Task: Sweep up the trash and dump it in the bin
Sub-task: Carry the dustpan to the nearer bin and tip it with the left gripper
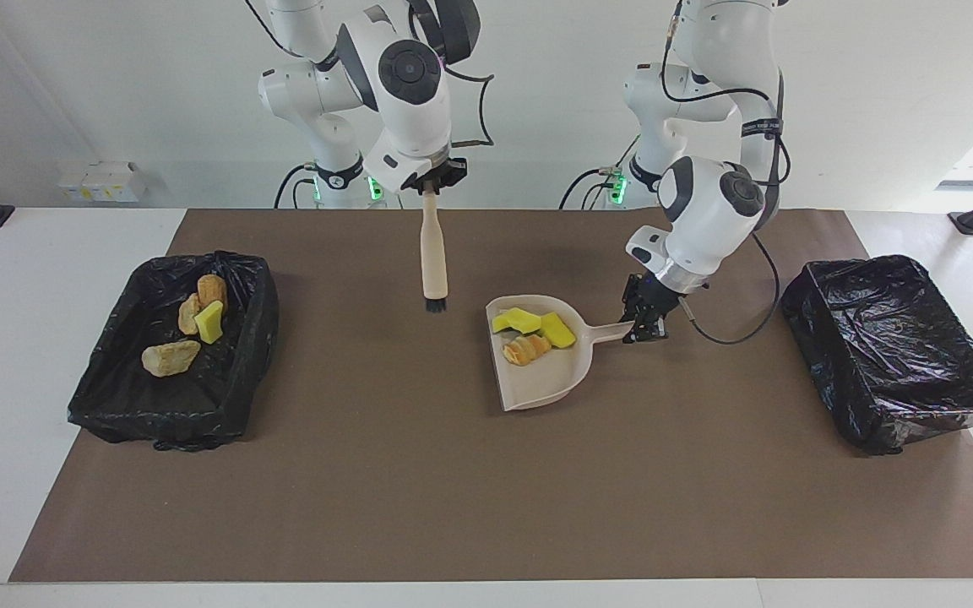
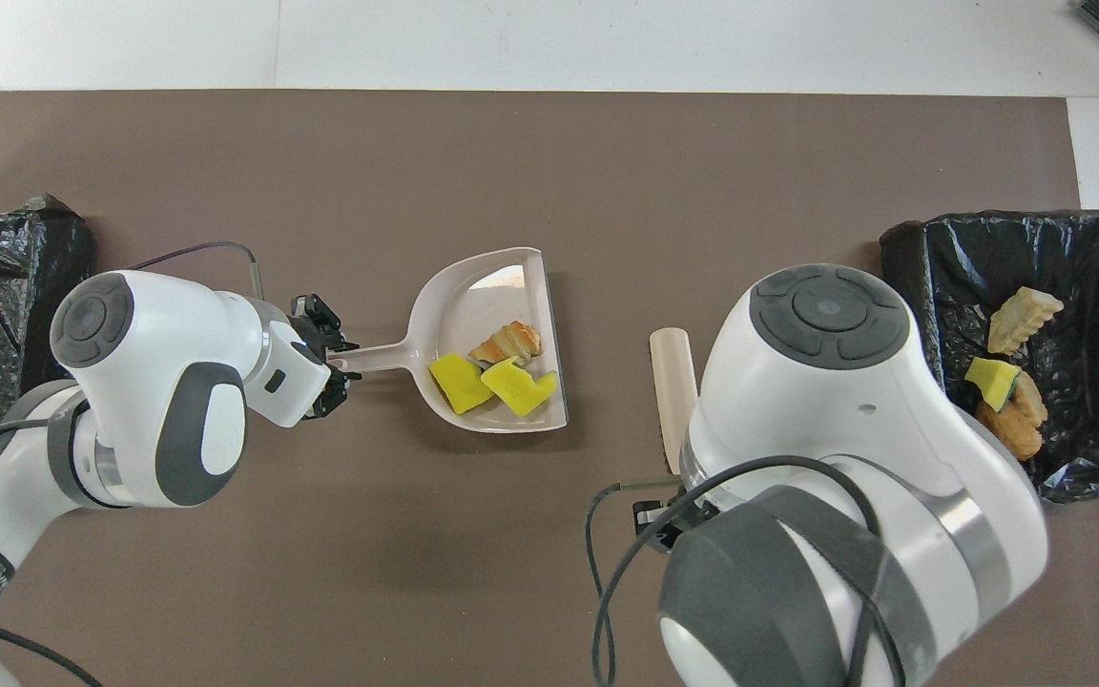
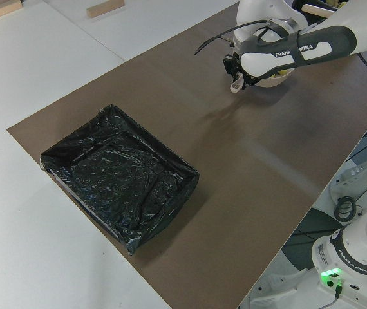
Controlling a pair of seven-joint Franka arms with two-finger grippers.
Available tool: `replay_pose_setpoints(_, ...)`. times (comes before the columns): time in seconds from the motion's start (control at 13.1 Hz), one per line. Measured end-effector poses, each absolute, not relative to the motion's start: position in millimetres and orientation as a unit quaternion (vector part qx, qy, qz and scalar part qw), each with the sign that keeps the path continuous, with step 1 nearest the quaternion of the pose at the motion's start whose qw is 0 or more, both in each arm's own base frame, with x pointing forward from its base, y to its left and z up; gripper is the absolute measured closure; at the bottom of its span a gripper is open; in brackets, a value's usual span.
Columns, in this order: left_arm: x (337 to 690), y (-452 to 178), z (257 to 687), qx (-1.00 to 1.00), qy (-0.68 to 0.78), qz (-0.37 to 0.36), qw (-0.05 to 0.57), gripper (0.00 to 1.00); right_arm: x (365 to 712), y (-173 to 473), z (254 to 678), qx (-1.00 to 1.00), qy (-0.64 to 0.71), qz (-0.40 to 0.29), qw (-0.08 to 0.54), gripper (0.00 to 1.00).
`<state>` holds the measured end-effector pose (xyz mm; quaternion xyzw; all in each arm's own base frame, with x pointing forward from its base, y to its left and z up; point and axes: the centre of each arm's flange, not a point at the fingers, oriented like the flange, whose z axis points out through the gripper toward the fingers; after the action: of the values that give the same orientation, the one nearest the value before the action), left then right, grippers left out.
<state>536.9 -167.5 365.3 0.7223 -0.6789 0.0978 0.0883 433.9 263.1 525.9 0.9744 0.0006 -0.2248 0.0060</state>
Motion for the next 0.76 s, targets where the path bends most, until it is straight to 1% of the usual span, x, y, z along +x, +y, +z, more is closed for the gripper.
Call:
replay_pose_setpoints(0.08, 541.9, -158.7, 372.9, 0.722, -0.679, 0.095, 0.094, 0.67, 427.8, 265.4, 519.9, 0.974, -0.010, -0.228, -0.009, 0.74)
replay_pose_setpoints(0.23, 555.5, -135.8, 398.0, 0.719, -0.681, 0.091, 0.107, 0.67, 419.1, 271.8, 494.7, 0.974, -0.023, -0.225, -0.029, 0.74)
replay_pose_setpoints(0.46, 571.8, -81.7, 435.0, 0.714, -0.684, 0.091, 0.121, 0.67, 401.3, 297.1, 455.6, 0.977, -0.019, -0.211, -0.032, 0.74)
replay_pose_setpoints(0.76, 579.9, -4.7, 463.1, 0.711, -0.685, 0.096, 0.127, 0.67, 382.5, 344.6, 415.2, 0.981, -0.021, -0.190, -0.035, 0.74)
